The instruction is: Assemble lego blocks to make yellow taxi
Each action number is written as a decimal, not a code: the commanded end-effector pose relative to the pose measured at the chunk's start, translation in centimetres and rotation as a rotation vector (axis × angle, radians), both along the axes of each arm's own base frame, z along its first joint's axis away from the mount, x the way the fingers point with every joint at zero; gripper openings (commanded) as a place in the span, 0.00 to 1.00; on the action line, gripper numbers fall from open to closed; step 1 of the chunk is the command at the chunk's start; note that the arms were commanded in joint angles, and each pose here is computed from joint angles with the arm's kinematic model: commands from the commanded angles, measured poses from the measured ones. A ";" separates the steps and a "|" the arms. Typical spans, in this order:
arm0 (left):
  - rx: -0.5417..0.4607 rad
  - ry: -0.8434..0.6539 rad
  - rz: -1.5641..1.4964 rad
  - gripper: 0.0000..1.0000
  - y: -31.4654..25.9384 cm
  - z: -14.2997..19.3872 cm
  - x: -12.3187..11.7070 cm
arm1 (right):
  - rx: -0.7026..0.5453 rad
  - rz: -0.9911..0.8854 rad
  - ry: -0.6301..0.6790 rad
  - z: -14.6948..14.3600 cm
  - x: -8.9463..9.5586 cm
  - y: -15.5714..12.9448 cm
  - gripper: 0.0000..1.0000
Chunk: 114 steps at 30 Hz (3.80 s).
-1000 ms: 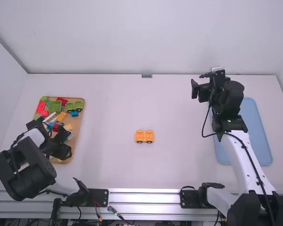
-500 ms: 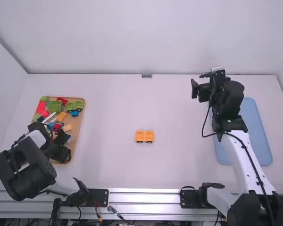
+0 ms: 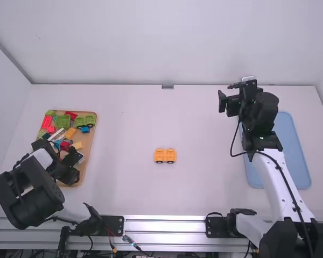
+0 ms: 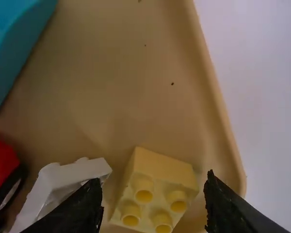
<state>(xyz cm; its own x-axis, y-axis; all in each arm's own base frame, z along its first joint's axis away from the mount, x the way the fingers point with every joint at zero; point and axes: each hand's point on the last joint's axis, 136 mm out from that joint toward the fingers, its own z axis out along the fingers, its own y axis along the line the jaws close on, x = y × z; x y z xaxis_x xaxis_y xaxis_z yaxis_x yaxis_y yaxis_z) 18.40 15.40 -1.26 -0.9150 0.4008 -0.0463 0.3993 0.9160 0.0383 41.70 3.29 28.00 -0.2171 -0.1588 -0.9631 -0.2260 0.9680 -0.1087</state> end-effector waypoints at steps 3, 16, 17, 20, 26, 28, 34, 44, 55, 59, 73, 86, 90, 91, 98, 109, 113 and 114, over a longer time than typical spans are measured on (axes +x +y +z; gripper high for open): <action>-0.016 -0.010 -0.025 0.42 -0.7 0.2 0.1 | 0.005 0.002 -0.034 1.8 0.4 0.1 0.99; 0.000 -0.026 0.013 0.20 -0.2 0.2 0.5 | 0.005 0.003 -0.031 1.7 0.3 0.1 0.99; 0.005 -0.033 0.014 0.20 -0.1 0.2 0.6 | 0.005 0.003 -0.031 1.7 0.3 0.1 0.99; 0.029 -0.067 0.062 0.22 0.6 0.4 1.4 | 0.006 0.003 -0.031 1.7 0.4 0.1 0.99; 0.051 -0.123 0.148 0.28 1.7 1.3 3.0 | 0.006 0.002 -0.031 1.7 0.3 0.1 0.99; 0.034 -0.158 0.183 0.23 1.9 1.9 3.9 | 0.006 0.003 -0.031 1.7 0.3 0.1 0.99; -0.126 -0.313 0.254 0.10 0.4 4.3 7.6 | 0.009 0.004 -0.031 1.7 0.3 0.2 0.99; -0.152 -0.365 0.254 0.02 -3.7 7.1 13.1 | 0.010 0.006 -0.011 1.2 0.2 0.2 0.99; -0.153 -0.359 -0.514 0.02 -18.9 7.4 15.3 | 0.010 0.006 0.006 0.8 0.1 0.2 0.99; -0.133 -0.328 -0.794 0.02 -22.4 7.0 13.9 | 0.009 0.006 0.030 0.3 0.0 0.2 0.99; -0.093 -0.278 -1.022 0.02 -28.1 5.6 13.5 | 0.010 0.005 0.072 -0.7 -0.3 0.2 0.99; -0.190 0.006 -0.971 0.02 -28.6 2.7 13.2 | 0.006 0.005 0.071 -0.7 -0.3 0.1 0.99; -0.189 -0.002 -0.951 0.02 -28.7 2.3 13.2 | 0.006 0.005 0.067 -0.6 -0.3 0.1 0.99; -0.188 -0.004 -0.957 0.02 -28.9 2.2 13.2 | 0.006 0.005 0.067 -0.6 -0.3 0.1 0.99; -0.189 0.002 -0.982 0.06 -29.2 1.0 12.2 | 0.006 0.005 0.074 -0.8 -0.4 0.1 0.99; -0.184 -0.011 -0.979 0.78 -29.2 0.6 12.4 | 0.006 0.008 0.074 -0.8 -0.4 0.2 0.99; -0.158 0.015 -1.000 0.99 -28.6 1.4 12.1 | 0.007 0.004 0.070 -0.7 -0.3 0.1 0.99; -0.154 0.018 -1.000 0.99 -28.5 1.6 12.1 | 0.007 0.005 0.070 -0.7 -0.3 0.1 0.99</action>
